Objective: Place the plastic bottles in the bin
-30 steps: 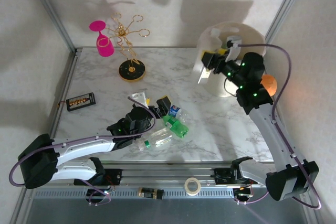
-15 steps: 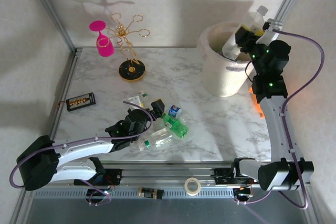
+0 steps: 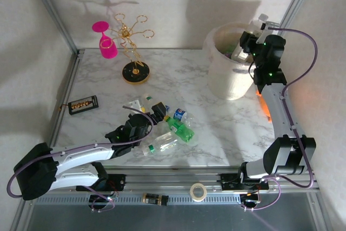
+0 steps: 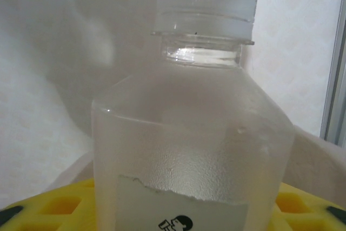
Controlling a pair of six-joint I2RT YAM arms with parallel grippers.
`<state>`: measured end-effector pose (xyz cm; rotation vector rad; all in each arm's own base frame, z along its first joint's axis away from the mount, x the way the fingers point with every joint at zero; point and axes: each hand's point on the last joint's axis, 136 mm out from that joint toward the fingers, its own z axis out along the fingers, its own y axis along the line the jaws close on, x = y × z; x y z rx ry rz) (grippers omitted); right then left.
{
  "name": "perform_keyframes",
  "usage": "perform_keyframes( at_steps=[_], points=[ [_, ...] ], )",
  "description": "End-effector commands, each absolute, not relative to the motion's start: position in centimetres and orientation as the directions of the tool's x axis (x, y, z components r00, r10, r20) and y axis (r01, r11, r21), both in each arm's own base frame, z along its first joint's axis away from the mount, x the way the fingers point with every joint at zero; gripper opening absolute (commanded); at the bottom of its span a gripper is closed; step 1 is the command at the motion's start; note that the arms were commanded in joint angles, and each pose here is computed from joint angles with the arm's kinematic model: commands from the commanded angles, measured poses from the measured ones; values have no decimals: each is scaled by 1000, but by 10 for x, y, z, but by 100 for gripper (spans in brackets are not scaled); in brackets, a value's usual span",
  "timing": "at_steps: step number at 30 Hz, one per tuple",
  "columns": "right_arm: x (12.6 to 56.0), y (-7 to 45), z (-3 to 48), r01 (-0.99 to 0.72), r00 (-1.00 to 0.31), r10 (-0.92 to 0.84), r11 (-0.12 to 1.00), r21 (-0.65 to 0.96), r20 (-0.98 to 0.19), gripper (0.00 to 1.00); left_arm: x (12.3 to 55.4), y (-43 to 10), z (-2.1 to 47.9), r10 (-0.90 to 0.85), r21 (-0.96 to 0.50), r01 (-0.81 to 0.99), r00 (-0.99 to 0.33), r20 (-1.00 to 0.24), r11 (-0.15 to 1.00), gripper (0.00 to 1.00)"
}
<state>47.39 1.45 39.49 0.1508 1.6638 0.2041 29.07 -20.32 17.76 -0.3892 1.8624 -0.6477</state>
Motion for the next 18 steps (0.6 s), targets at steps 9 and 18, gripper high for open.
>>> perform_keyframes(
  at_steps=[9, 18],
  points=[
    [474, 12, 421, -24, -80, 220, 975, 222, -972, 83, 294, -173, 182, -606, -630, -16, -297, -738, 776, 100],
    [440, 16, 473, -73, 21, 261, 963, 258, -965, 99, 300, -164, 185, -622, -642, -23, -279, -732, 767, 99]
  ],
)
